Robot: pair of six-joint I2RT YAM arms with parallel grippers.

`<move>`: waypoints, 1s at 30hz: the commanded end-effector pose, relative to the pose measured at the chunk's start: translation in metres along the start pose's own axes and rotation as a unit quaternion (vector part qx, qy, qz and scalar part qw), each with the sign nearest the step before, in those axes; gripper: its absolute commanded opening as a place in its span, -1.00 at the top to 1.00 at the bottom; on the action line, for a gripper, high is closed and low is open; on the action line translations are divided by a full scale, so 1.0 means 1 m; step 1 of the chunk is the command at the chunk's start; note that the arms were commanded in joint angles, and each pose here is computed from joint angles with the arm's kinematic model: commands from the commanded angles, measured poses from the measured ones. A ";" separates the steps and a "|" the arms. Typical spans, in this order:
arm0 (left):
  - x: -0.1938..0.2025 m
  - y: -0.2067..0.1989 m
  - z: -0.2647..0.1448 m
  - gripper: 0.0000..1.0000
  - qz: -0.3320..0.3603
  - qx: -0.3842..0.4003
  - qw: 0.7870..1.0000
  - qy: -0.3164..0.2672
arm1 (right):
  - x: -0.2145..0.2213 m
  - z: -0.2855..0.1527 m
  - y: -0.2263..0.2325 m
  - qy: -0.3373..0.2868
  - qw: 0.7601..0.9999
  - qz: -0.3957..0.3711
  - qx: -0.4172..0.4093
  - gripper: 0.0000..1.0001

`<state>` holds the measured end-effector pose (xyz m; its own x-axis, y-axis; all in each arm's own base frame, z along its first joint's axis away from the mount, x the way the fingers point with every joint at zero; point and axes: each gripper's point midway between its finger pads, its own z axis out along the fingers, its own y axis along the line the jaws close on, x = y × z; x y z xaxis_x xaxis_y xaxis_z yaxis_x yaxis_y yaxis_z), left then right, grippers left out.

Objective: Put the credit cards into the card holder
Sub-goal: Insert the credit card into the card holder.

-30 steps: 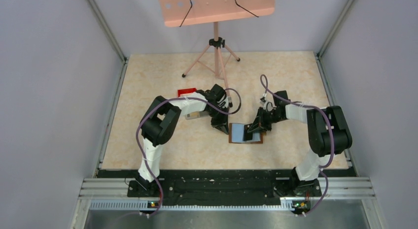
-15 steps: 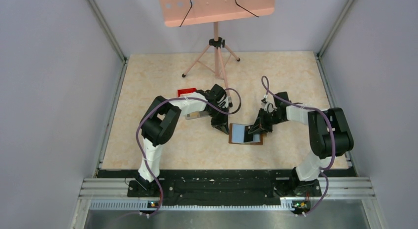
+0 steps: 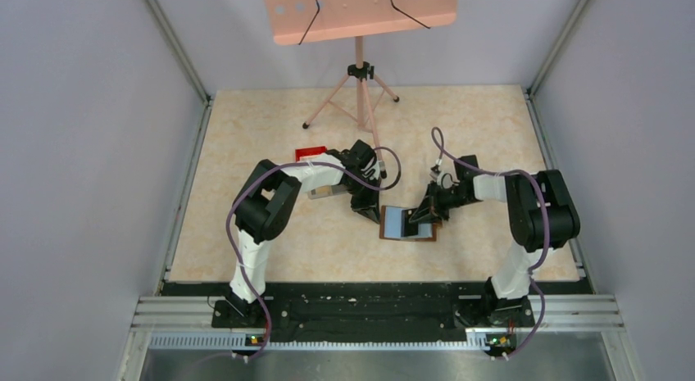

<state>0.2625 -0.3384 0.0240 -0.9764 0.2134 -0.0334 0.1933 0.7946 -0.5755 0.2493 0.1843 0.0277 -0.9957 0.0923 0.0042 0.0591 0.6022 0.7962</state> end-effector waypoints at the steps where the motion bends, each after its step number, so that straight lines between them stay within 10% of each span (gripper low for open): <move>1: 0.003 0.010 0.008 1.00 -0.023 -0.011 1.000 0.012 | -0.002 0.007 -0.004 0.005 1.000 -0.022 -0.015 1.00; 30: 0.015 0.013 0.000 1.00 -0.055 -0.026 0.998 -0.007 | -0.011 0.042 0.024 0.049 0.993 -0.088 0.054 0.93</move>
<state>0.2601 -0.3299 0.0218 -0.9837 0.1765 -0.0348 0.1661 0.8169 -0.5523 0.2589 0.2289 0.0293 -0.9988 -0.0488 -0.0086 -0.0362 0.6018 0.7978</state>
